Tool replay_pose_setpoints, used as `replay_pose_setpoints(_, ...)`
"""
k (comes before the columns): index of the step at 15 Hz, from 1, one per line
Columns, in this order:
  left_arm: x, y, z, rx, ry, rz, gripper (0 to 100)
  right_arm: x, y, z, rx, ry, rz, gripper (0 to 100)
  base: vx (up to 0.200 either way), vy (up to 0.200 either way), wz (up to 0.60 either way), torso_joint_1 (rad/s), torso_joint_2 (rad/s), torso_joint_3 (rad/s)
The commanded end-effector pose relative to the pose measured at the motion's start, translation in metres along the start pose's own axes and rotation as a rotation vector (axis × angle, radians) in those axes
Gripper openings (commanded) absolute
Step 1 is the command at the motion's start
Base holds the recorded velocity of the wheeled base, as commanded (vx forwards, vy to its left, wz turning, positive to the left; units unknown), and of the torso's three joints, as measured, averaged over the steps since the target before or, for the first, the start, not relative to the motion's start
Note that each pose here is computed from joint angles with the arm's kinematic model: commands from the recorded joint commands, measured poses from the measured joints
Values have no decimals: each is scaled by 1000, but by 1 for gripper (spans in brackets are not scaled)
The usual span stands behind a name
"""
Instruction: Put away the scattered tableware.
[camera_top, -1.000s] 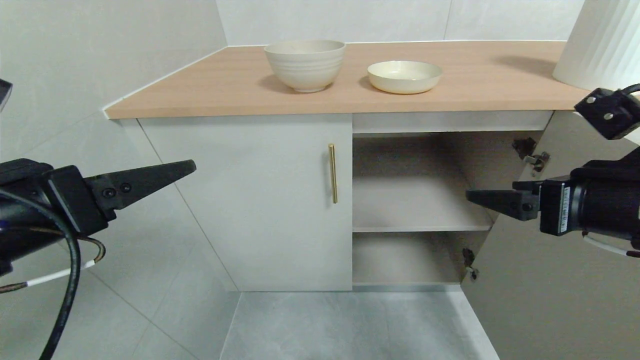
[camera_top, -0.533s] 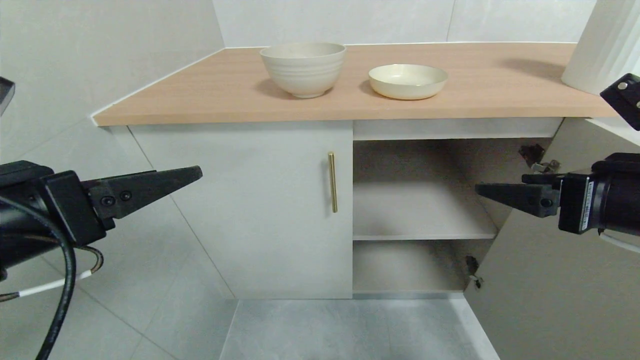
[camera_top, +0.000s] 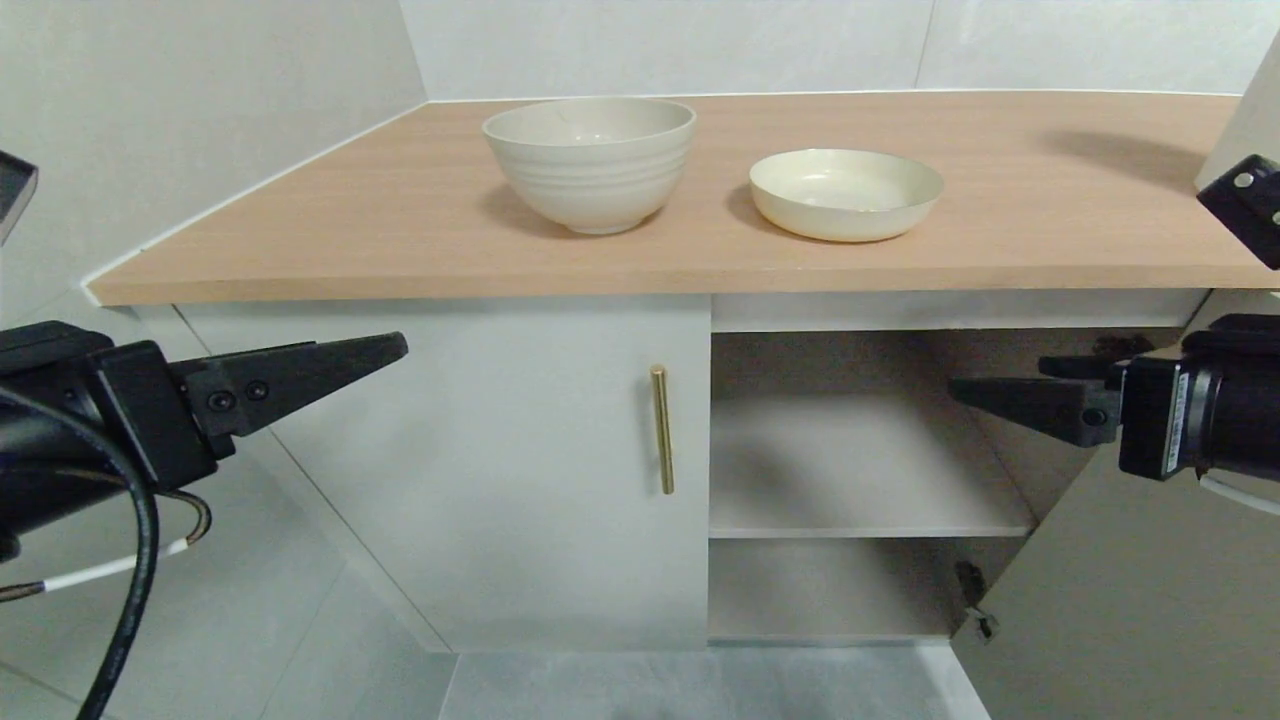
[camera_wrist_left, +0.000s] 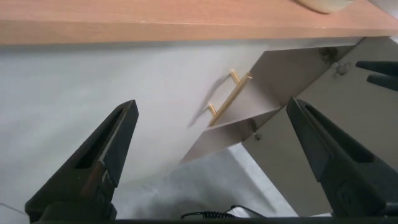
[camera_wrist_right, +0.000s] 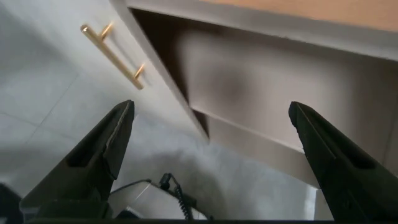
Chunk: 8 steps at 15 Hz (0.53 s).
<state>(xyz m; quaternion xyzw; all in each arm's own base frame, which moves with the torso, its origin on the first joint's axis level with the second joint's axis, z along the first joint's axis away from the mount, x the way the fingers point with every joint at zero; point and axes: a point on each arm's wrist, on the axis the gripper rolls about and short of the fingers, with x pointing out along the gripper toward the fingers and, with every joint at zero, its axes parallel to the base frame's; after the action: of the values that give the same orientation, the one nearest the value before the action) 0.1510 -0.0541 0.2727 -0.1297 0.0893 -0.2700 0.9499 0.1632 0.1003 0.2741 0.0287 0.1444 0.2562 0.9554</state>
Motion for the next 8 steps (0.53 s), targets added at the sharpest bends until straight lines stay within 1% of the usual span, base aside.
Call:
replay_pose_setpoints(1, 0, 0, 0, 0, 0, 0, 100, -7, 5, 0, -7, -3, 27, 100, 0, 0, 0, 0, 0, 0)
replay_pose_setpoints(5, 1, 0, 0, -3, 2, 1, 100, -29, 11, -1, -24, -42, 97, 100, 0, 0, 0, 0, 0, 0)
replay_pose_setpoints(8, 2, 0, 0, -3, 4, 1, 100, -28, 11, -4, -55, -40, 99, 100, 0, 0, 0, 0, 0, 0)
